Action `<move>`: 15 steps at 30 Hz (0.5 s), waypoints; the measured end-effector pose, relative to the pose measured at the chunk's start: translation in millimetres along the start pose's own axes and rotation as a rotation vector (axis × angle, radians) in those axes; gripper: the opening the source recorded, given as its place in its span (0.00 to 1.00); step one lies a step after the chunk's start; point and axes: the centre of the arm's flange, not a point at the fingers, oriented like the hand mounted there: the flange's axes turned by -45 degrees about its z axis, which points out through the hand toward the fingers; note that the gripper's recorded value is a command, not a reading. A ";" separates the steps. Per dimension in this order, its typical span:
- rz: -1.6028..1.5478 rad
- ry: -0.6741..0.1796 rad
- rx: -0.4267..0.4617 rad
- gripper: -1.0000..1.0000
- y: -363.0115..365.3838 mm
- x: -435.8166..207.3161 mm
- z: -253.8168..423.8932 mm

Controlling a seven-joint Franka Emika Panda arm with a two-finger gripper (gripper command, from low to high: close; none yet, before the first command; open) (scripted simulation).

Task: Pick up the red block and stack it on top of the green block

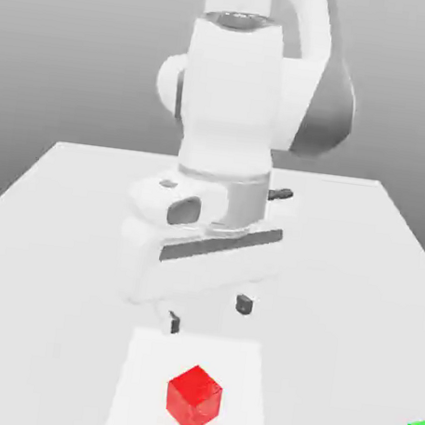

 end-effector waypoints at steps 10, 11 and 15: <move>-0.072 -0.063 0.040 0.00 -12.1 -19.0 106.2; -0.072 -0.064 0.041 0.00 -12.1 -19.1 106.2; -0.072 -0.064 0.042 0.00 -12.3 -19.1 106.2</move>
